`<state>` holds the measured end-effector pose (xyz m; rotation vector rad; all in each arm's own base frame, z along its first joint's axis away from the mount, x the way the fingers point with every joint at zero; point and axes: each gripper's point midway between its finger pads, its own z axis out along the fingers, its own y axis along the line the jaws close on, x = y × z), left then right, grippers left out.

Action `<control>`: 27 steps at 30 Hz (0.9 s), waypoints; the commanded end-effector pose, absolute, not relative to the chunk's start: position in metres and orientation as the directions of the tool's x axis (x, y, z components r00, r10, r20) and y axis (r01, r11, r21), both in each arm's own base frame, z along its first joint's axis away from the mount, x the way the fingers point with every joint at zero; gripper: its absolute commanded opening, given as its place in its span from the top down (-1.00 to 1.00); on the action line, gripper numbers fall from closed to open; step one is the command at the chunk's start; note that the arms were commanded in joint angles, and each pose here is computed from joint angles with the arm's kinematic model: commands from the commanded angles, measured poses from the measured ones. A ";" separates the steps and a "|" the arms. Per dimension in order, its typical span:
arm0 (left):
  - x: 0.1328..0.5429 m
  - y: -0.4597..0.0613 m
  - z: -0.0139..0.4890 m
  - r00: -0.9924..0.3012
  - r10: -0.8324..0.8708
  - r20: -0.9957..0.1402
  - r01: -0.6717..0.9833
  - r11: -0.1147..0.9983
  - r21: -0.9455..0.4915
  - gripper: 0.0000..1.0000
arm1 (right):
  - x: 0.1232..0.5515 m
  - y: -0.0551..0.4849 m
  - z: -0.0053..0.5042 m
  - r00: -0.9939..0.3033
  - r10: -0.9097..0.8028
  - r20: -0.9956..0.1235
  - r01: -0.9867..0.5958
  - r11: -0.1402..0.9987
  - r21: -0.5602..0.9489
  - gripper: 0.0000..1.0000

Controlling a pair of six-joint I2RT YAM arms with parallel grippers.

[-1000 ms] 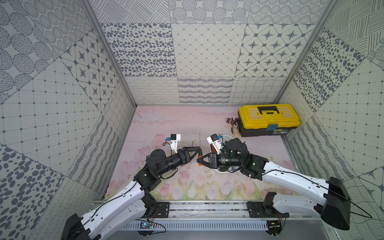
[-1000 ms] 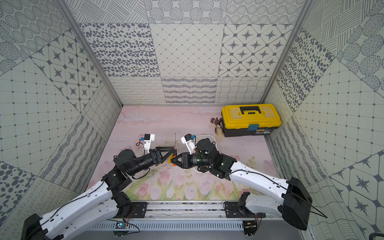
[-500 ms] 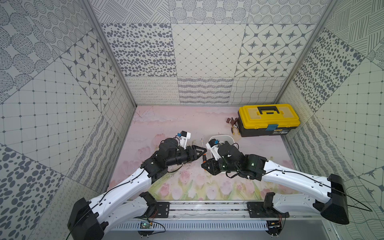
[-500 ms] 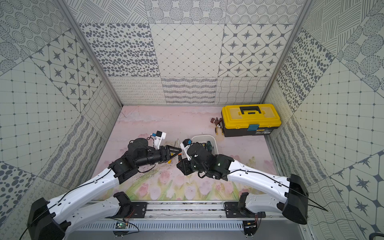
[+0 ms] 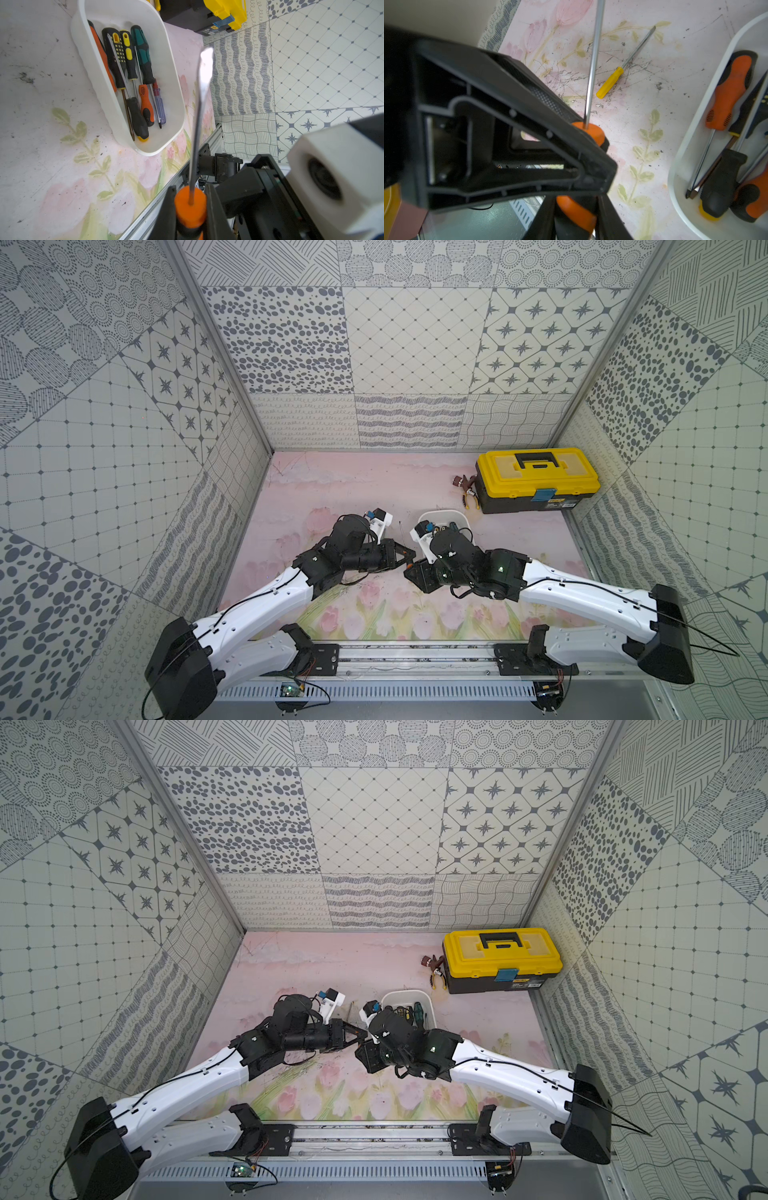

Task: Put the screwdriver on the desktop into the storage box
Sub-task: Pick up the screwdriver from the center of the board.

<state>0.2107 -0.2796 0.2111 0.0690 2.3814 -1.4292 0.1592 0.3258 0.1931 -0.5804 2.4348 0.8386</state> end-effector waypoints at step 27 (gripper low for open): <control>0.203 -0.262 0.286 -0.843 -0.379 -0.381 0.336 0.182 -0.924 1.00 | 0.156 0.322 0.257 -0.878 0.020 -0.477 -0.463 0.209 0.861 -0.31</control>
